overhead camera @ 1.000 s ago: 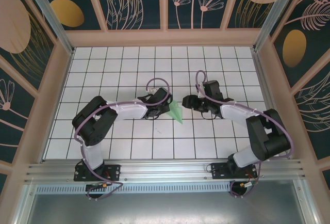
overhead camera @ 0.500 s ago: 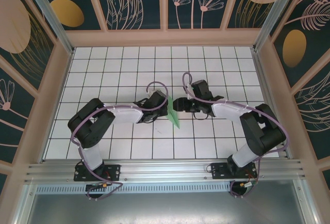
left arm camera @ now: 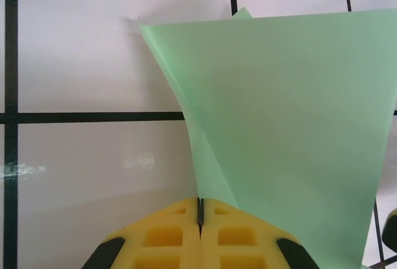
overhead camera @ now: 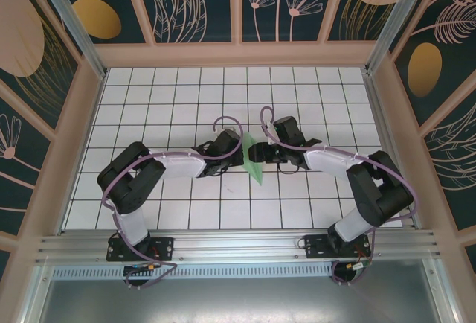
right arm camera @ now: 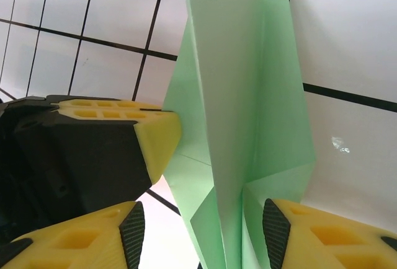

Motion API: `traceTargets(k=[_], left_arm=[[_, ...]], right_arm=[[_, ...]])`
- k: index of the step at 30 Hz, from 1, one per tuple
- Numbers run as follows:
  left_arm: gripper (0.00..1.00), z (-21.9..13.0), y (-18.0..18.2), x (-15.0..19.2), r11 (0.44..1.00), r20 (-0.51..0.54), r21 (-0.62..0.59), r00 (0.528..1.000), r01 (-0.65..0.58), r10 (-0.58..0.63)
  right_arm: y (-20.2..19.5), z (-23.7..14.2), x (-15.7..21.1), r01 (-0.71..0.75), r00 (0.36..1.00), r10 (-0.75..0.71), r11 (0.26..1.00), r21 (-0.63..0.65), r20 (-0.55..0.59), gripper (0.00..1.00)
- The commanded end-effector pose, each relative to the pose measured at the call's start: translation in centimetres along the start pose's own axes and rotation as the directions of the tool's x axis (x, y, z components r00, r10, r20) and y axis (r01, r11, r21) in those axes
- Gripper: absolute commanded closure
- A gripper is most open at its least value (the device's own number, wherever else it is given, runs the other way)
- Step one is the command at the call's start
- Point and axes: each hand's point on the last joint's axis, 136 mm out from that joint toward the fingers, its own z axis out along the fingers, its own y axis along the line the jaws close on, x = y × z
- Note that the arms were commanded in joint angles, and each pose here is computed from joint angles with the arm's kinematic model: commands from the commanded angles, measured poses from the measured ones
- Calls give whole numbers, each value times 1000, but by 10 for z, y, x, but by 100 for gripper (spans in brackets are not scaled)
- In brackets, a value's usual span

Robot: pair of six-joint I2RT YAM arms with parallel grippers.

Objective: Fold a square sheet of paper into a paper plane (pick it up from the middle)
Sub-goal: Move the paper plane to the center of the table.

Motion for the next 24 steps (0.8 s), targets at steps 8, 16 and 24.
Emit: traceTargets(k=[8,16,24], left_arm=[[100,-3,-5,-5,999,16,30,1000,-14,14],[100,-3,-4,-4,999,15,29,1000,-15,14],[100,-2,-4,-3,999,13,32,1000,-6,6]], right_arm=[[-2,5,2,20,1000,-20,1000,11,-23,41],[-1,9,13,13,998,-13,1000,-13,-55,41],[-2,10,20,4,998,-5,1000,-10,-70,42]])
